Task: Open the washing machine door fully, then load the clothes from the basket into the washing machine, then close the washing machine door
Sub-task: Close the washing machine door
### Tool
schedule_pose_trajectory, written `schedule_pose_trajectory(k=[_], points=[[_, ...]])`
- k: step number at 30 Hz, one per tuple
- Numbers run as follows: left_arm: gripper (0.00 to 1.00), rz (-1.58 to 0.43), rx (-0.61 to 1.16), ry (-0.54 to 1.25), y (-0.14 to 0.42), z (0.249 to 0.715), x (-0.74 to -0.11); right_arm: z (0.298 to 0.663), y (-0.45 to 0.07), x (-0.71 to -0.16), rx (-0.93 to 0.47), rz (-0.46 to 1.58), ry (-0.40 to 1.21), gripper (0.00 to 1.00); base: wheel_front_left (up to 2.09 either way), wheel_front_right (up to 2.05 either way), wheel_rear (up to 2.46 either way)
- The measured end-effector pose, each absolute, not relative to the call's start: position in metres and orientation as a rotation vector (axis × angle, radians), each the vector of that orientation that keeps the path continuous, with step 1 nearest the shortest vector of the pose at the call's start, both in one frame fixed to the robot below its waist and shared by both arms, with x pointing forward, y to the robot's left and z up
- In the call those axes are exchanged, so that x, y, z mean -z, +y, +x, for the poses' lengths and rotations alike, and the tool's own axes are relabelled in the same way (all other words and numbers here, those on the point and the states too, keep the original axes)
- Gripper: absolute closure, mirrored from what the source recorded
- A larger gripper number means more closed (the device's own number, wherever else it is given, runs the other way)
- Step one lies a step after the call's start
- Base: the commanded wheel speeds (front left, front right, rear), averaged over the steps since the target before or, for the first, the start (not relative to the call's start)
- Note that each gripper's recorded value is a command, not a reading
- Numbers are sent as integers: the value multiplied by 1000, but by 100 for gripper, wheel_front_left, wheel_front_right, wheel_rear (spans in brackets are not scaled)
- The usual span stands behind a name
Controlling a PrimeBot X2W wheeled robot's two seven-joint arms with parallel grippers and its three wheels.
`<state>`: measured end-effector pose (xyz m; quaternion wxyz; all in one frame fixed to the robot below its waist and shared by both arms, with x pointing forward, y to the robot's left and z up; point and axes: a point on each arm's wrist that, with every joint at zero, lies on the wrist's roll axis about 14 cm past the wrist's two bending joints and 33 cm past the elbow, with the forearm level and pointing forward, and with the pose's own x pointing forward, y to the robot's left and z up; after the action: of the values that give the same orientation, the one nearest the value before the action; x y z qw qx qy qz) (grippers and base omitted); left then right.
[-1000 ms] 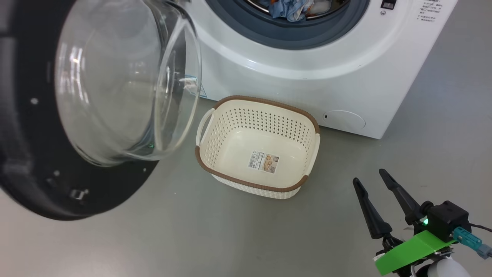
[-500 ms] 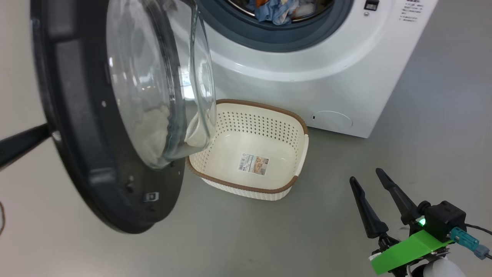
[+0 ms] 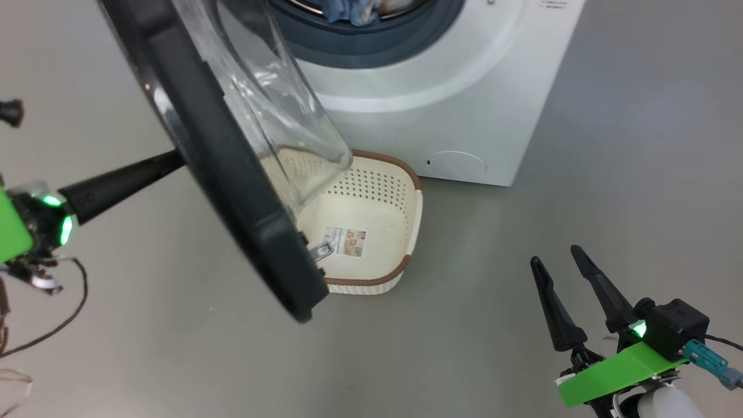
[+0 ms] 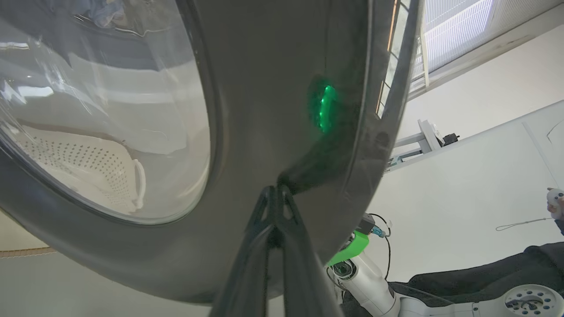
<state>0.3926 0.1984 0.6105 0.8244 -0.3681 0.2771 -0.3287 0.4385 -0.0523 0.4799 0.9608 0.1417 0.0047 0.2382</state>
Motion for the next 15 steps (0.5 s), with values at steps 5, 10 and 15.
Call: schedule_pose_trajectory(k=[5, 10, 15], points=[[100, -765, 740, 574, 177, 416, -613, 438, -67, -477, -434, 287, 10, 0, 0, 0, 0], [100, -766, 758, 574, 160, 440, -609, 442, -81, -482, -381, 299, -11, 0, 0, 0, 0], [100, -783, 789, 550, 138, 466, -611, 443, -100, -480, -322, 293, -15, 0, 0, 0, 0]])
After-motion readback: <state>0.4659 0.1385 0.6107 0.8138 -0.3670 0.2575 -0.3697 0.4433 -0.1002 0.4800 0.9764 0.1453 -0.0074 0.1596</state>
